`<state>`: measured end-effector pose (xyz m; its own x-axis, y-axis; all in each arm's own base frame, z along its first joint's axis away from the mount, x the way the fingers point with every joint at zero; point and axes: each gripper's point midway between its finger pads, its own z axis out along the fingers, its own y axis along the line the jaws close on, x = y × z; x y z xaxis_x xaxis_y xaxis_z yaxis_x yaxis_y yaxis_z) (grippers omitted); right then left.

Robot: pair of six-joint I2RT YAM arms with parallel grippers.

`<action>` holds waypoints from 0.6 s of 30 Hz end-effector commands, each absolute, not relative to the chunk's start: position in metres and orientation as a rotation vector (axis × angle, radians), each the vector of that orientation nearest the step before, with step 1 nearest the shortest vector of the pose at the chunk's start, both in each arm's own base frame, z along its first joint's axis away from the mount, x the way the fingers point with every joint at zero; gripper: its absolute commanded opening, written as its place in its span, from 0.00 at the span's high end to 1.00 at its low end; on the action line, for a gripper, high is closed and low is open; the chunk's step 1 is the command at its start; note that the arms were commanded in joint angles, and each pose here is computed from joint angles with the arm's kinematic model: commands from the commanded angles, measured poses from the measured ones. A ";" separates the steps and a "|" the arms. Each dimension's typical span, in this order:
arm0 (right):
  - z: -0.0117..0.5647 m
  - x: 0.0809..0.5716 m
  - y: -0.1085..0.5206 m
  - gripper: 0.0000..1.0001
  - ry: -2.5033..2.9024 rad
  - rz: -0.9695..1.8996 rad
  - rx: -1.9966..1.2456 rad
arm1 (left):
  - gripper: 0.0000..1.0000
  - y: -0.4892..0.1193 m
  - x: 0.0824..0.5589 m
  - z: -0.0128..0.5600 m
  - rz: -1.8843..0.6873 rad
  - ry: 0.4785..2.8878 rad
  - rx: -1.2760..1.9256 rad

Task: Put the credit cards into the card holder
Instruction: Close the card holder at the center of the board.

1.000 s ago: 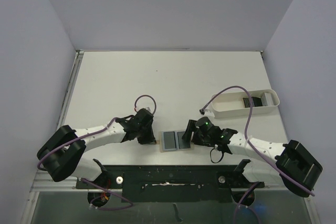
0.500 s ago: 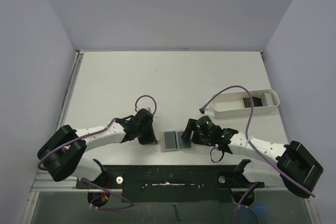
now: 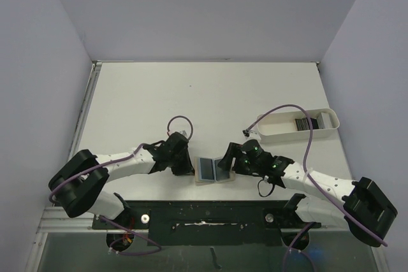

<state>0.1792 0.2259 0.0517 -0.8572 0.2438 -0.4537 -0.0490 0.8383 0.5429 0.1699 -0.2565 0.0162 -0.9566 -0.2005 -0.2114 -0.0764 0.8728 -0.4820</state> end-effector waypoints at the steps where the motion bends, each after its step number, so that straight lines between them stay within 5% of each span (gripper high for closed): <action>1: 0.094 0.189 0.253 0.34 2.389 0.941 0.119 | 1.00 -0.271 0.171 0.019 -0.773 2.771 -0.196; 18: 0.130 0.187 0.275 0.33 2.330 1.102 0.077 | 1.00 -0.287 0.174 0.023 -0.803 2.765 -0.165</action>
